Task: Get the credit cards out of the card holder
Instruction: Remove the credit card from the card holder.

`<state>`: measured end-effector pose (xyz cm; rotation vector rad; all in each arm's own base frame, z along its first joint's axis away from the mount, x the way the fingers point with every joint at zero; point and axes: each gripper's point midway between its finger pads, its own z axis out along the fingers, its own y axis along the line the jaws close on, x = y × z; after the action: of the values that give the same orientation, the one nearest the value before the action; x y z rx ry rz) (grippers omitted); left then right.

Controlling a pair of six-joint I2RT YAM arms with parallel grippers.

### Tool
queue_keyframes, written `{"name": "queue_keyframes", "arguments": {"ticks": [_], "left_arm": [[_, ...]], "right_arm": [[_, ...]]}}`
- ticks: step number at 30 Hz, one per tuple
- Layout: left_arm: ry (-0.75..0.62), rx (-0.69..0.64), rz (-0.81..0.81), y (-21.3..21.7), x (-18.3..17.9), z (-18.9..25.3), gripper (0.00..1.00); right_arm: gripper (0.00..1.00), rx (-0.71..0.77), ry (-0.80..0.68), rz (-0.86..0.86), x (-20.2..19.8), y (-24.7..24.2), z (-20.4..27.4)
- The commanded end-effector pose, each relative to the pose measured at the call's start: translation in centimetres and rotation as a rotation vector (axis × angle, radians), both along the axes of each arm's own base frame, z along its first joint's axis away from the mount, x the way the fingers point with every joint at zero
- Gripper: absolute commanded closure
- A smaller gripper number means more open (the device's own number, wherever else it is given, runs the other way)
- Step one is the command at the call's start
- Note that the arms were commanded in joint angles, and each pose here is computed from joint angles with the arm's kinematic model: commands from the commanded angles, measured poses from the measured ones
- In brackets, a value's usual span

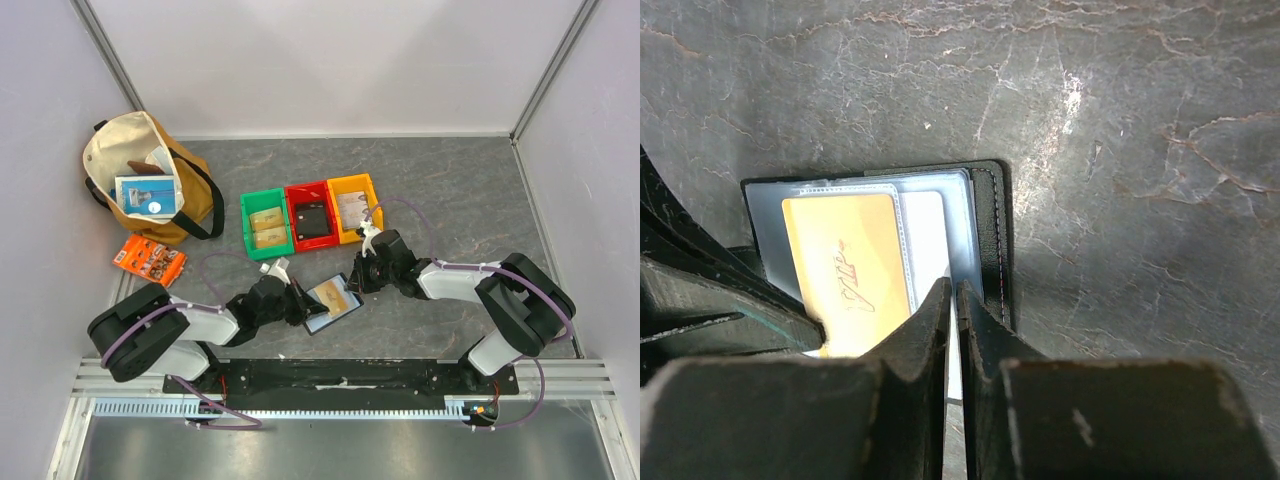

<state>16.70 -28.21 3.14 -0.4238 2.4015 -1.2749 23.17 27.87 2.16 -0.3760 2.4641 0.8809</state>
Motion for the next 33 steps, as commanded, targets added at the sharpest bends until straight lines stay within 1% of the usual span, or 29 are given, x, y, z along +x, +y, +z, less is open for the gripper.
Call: {"name": "queue_keyframes", "arguments": {"ticks": [1, 7, 10, 11, 13, 15, 17, 18, 21, 24, 28, 33], "left_arm": [[0.012, 0.031, 0.067, 1.2, 0.3, -0.4, 0.98], [0.011, 0.053, 0.037, 0.5, 0.7, -0.5, 0.98], [0.011, 0.055, 0.022, 0.1, 0.7, -0.5, 0.98], [0.014, 0.061, 0.021, 0.1, 0.7, -0.7, 0.98], [0.012, 0.062, 0.019, 0.0, 0.8, -0.7, 0.98], [0.017, 0.066, 0.017, 0.0, 0.8, -0.8, 0.98], [0.022, 0.069, 0.014, 0.0, 0.7, -0.9, 0.98], [0.025, 0.071, 0.011, -0.1, 0.6, -1.0, 0.98], [0.025, 0.071, 0.015, -0.1, 0.7, -1.0, 0.98], [0.026, 0.072, 0.011, -0.1, 0.7, -1.0, 0.98], [0.026, 0.070, 0.012, -0.2, 0.8, -0.9, 0.98], [0.028, 0.071, 0.018, -0.1, 0.8, -0.9, 0.98]], "right_arm": [[0.88, -0.105, 0.094, -0.006, -2.1, -2.3, -3.0], [0.88, -0.093, 0.092, -0.001, -2.1, -2.1, -2.7], [0.86, -0.065, 0.068, 0.005, -1.9, -1.8, -1.5], [0.84, -0.054, 0.055, 0.005, -1.7, -1.6, -0.9], [0.74, -0.032, 0.026, 0.004, -1.3, -1.3, 0.3], [0.68, -0.013, -0.011, -0.003, -0.7, -1.0, 1.7], [0.62, 0.006, -0.049, -0.005, -0.2, -0.8, 3.0], [0.61, 0.020, -0.066, -0.001, 0.0, -0.6, 3.6], [0.63, 0.079, -0.083, 0.043, -0.1, 0.5, 5.0], [0.71, 0.136, -0.052, 0.085, -0.6, 1.7, 5.1], [0.79, 0.171, -0.006, 0.090, -1.0, 2.4, 4.0], [0.83, 0.151, 0.038, 0.077, -1.1, 2.1, 1.8]]}}
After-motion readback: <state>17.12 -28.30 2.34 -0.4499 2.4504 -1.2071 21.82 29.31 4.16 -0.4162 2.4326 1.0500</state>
